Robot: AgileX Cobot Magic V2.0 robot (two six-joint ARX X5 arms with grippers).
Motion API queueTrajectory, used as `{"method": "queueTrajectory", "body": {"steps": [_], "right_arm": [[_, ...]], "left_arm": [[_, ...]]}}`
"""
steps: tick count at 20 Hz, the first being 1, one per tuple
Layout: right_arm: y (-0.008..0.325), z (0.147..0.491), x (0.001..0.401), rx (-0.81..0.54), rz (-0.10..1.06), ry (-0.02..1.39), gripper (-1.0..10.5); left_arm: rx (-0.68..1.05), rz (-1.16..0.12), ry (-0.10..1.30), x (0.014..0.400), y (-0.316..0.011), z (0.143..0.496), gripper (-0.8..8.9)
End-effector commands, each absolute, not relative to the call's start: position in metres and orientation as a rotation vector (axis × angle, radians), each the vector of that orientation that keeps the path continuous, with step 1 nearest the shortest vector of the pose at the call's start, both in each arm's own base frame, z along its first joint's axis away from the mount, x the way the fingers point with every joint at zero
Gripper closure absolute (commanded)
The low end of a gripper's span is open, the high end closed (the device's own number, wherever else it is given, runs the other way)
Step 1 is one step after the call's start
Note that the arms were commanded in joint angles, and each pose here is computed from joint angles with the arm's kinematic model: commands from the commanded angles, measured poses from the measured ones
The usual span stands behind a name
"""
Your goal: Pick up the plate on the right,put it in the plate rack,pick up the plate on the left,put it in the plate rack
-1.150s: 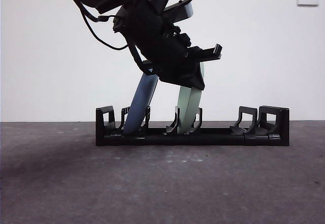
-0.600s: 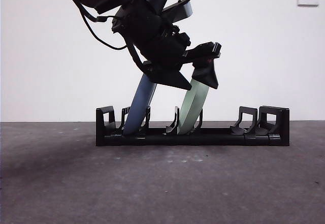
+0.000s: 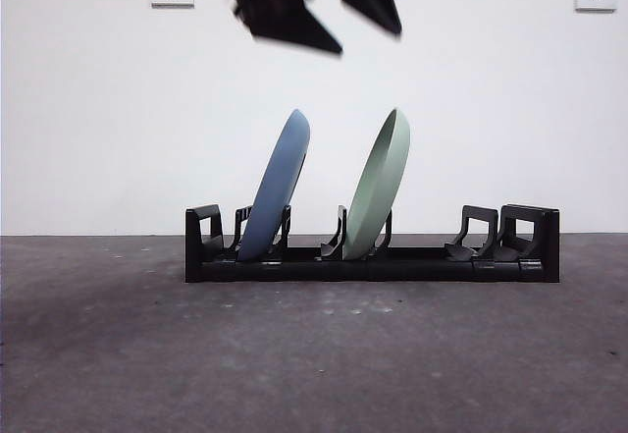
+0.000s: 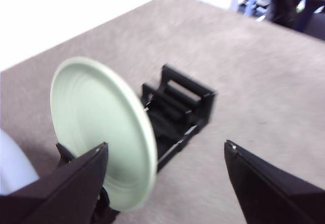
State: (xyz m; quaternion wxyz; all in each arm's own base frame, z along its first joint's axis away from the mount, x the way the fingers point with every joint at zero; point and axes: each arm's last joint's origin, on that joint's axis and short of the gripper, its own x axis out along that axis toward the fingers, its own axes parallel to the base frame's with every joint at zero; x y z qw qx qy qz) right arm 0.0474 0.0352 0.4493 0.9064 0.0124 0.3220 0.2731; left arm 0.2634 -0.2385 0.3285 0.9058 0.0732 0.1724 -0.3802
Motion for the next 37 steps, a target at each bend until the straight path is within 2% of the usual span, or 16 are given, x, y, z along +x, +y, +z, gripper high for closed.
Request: {"method": "queueTrajectory", "body": {"steps": [1, 7, 11, 12, 13, 15, 17, 19, 20, 26, 29, 33, 37], "right_arm": [[0.035, 0.446, 0.048, -0.014, 0.568, 0.689, 4.4], [0.04, 0.445, 0.054, -0.081, 0.591, 0.694, 4.4], [0.041, 0.445, 0.055, -0.089, 0.593, 0.697, 4.5], [0.041, 0.445, 0.055, -0.089, 0.593, 0.697, 4.6], [0.041, 0.444, 0.056, -0.089, 0.593, 0.698, 5.1], [0.041, 0.444, 0.056, -0.089, 0.593, 0.698, 6.1], [0.041, 0.444, 0.056, -0.089, 0.593, 0.699, 7.6], [0.041, 0.444, 0.056, -0.088, 0.593, 0.699, 9.2], [0.041, 0.444, 0.056, -0.088, 0.593, 0.699, 9.6], [0.042, 0.444, 0.055, -0.078, 0.612, 0.704, 9.6], [0.042, 0.444, 0.056, -0.026, 0.591, 0.721, 9.4], [0.04, 0.444, 0.057, -0.05, 0.516, 0.703, 9.4], [0.039, 0.444, 0.058, -0.066, 0.463, 0.69, 9.4]], "left_arm": [[0.147, -0.815, 0.328, 0.232, -0.222, 0.358, 4.31], [0.135, -0.9, 0.264, 0.128, -0.146, 0.423, 4.32], [0.067, -0.912, 0.223, 0.082, -0.098, 0.439, 4.42], [0.066, -0.912, 0.221, 0.076, -0.091, 0.439, 4.56], [0.067, -0.911, 0.224, 0.071, -0.085, 0.439, 5.43], [0.075, -0.91, 0.245, 0.066, -0.079, 0.437, 6.99], [0.086, -0.909, 0.271, 0.066, -0.079, 0.434, 8.05], [0.091, -0.908, 0.284, 0.068, -0.081, 0.433, 8.22], [0.094, -0.908, 0.29, 0.069, -0.083, 0.432, 8.22], [0.103, -0.907, 0.303, 0.073, -0.088, 0.431, 8.22], [0.103, -0.906, 0.303, 0.074, -0.088, 0.431, 8.16], [0.106, -0.906, 0.31, 0.074, -0.088, 0.43, 8.16], [0.136, -0.891, 0.374, 0.075, -0.088, 0.424, 8.16]]}}
